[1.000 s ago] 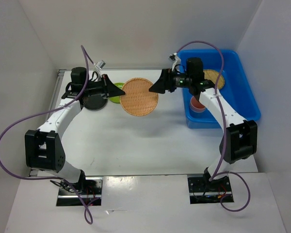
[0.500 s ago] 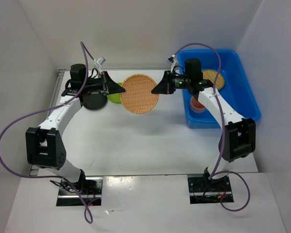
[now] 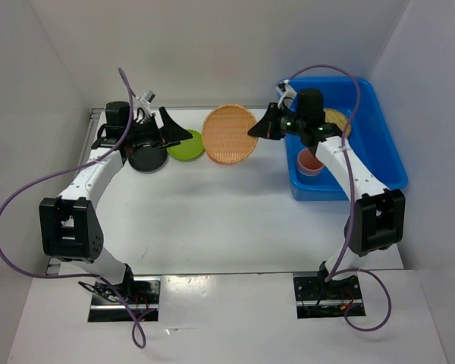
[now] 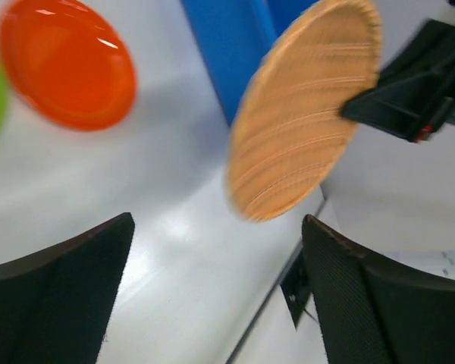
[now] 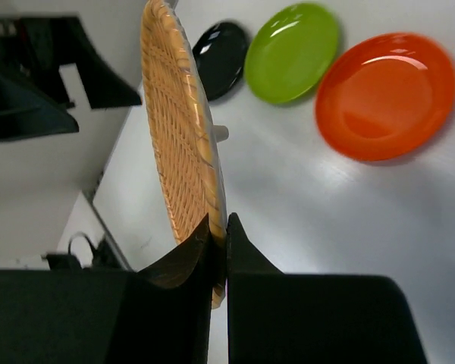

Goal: Place the mixed dishes into the plastic bin

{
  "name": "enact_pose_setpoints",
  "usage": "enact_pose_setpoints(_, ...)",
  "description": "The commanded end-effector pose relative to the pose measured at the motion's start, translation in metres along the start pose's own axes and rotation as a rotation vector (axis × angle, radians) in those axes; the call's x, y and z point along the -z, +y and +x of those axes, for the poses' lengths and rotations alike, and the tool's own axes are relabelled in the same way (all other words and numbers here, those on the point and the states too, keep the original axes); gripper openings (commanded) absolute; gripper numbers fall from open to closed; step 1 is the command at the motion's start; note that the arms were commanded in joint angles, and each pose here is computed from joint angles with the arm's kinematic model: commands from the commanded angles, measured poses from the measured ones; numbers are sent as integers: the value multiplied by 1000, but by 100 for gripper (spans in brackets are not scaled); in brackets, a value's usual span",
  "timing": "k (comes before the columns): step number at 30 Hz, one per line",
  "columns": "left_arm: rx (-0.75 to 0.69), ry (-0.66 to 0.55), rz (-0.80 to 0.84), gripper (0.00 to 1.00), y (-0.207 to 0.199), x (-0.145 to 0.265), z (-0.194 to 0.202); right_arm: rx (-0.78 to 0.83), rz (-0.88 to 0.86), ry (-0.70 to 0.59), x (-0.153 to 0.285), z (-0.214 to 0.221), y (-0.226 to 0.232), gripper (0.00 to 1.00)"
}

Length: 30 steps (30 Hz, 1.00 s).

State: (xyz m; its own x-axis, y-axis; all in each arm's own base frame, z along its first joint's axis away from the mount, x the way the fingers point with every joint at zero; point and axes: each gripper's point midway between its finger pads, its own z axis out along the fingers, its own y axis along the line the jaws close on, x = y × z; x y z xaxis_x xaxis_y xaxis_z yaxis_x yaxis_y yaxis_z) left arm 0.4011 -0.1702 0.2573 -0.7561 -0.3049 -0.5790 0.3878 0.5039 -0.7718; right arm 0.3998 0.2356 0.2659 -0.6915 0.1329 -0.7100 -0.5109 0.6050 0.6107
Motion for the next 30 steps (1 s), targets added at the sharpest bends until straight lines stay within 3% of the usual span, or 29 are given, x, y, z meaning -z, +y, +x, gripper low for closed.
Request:
enact_pose_setpoints(1,-51,-151,-147,99,14,26,-36,6,72,-337,61,-98,11,0)
enact_pose_setpoints(5,74,-306,-318,100,66,44,-45,-67,189,-545,96,-134,-16,0)
enact_pose_setpoints(10,230,-333,-429,100,133,47,-28,-182,392,-827,143,-163,-70,0)
enact_pose_setpoints(17,270,-377,-504,100,162,63,-26,-422,581,-1136,216,-166,-154,0)
enact_pose_setpoints(27,274,-489,-674,100,183,105,-33,-662,761,-1348,240,-128,-239,0)
enact_pose_setpoints(30,278,-502,-688,100,186,110,-35,-741,802,-1322,227,-108,-273,0)
